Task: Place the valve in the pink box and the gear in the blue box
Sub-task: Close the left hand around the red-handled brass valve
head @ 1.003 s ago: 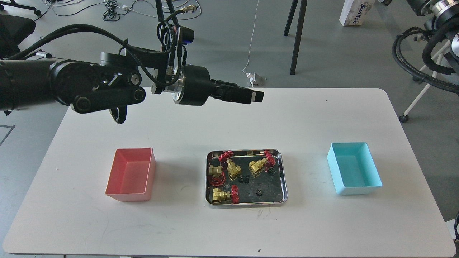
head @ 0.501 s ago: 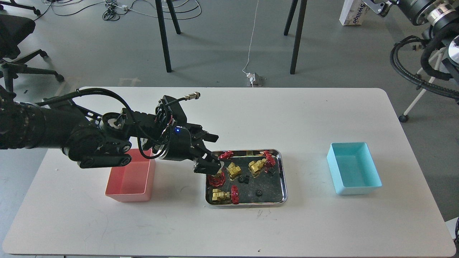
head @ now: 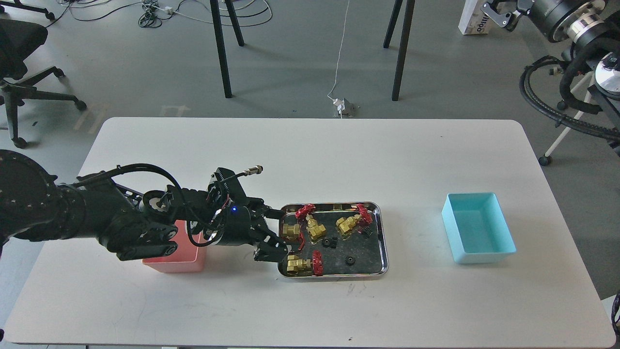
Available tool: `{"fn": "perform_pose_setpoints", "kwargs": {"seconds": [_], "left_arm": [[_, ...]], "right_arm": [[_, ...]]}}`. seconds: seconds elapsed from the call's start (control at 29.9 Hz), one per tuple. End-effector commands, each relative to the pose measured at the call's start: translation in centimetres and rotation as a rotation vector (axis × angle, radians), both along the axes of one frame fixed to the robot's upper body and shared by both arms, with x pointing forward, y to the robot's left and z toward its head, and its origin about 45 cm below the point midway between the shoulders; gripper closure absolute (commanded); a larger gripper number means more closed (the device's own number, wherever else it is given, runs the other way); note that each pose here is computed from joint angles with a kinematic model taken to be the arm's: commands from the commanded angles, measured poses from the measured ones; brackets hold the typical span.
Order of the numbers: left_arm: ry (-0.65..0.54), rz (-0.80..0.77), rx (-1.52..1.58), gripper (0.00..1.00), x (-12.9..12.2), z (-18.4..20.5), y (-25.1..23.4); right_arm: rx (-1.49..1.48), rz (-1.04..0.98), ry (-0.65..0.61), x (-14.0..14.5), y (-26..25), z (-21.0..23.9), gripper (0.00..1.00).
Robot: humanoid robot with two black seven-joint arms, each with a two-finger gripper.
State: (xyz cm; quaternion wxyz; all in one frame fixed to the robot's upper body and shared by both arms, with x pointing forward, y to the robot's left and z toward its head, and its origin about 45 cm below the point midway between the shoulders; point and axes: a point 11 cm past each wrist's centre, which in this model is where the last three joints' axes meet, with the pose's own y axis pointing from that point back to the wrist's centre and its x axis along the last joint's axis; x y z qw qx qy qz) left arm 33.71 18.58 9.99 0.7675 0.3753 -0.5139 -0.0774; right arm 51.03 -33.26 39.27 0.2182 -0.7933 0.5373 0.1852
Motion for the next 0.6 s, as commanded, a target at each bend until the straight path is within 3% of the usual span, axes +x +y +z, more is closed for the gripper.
{"fn": "perform_pose_setpoints", "kwargs": {"seconds": [0.0, 0.3, 0.57], "left_arm": [[-0.007, 0.005, 0.005, 0.16, 0.1, -0.3, 0.3], [-0.011, -0.006, 0.007, 0.34, 0.1, -0.7, -0.3], [0.001, -0.002, 0.006, 0.42, -0.3, -1.2, -0.2]], "right_arm": [[-0.004, 0.001, 0.006, 0.0, 0.0, -0.3, 0.0], [-0.003, 0.001, 0.015, -0.1, -0.1, -0.8, 0.0], [-0.002, 0.0, 0.033, -0.3, -0.2, -1.7, 0.0]]}}
